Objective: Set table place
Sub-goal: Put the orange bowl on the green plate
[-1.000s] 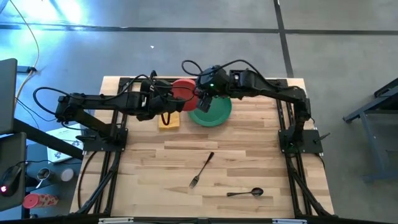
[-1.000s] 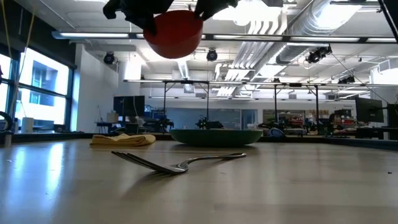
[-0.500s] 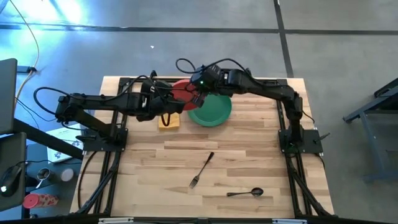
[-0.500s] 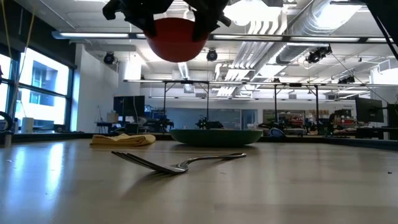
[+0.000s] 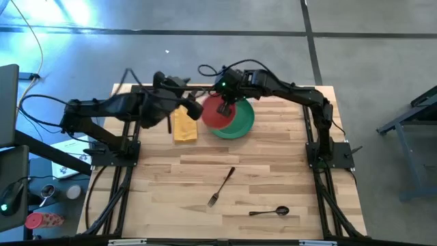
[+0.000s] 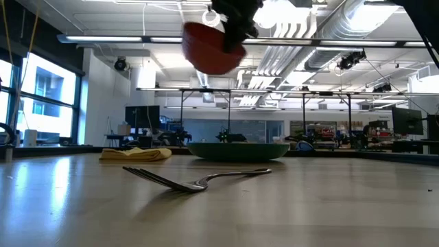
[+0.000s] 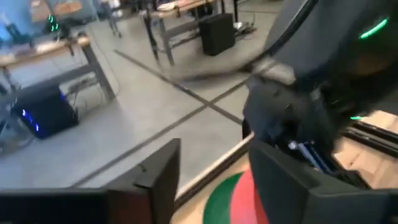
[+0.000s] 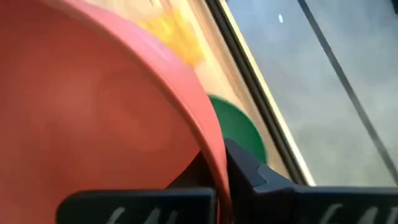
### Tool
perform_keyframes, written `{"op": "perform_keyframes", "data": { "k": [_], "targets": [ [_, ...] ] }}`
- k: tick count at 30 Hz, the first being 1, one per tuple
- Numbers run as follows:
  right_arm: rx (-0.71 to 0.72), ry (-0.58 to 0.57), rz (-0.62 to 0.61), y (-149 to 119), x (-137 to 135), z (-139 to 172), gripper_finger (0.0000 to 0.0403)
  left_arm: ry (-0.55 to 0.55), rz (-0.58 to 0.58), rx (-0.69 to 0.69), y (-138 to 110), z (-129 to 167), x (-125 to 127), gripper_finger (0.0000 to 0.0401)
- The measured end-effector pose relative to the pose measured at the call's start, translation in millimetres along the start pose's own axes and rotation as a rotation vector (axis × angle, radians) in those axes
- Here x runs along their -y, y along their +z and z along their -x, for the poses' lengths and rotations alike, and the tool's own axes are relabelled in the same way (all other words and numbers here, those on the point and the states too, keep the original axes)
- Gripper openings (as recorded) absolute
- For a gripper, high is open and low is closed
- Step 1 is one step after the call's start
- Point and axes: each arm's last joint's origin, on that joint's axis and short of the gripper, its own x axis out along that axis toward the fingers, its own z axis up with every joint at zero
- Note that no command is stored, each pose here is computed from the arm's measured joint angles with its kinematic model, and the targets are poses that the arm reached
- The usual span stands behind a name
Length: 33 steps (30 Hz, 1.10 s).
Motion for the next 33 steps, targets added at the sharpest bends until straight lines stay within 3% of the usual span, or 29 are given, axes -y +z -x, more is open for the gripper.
{"op": "perform_keyframes", "data": {
  "k": [5,10,13,24,33],
  "targets": [
    [-0.097,-0.02,-0.015,-10.7,54.4,-12.0,0.0002,-0.053,-0.043,-0.025,19.2,30.1,-14.3,0.023],
    [-0.11,0.061,-0.128,-23.6,123.0,-31.0,0.0001,-0.08,-0.066,-0.127,8.3,47.7,-19.6,0.022],
    [-0.162,0.094,-0.165,-32.1,141.7,-54.1,0.0001,-0.085,-0.056,-0.182,0.7,51.0,-20.4,0.0209],
    [-0.487,0.295,-0.119,-58.7,105.0,-160.1,0.0,-0.114,-0.027,-0.237,-3.6,49.6,-17.9,0.0211],
    [-0.481,0.365,-0.106,-56.9,85.6,-173.6,0.0,-0.12,-0.027,-0.241,-3.7,49.5,-17.6,0.0211]
  ]
}}
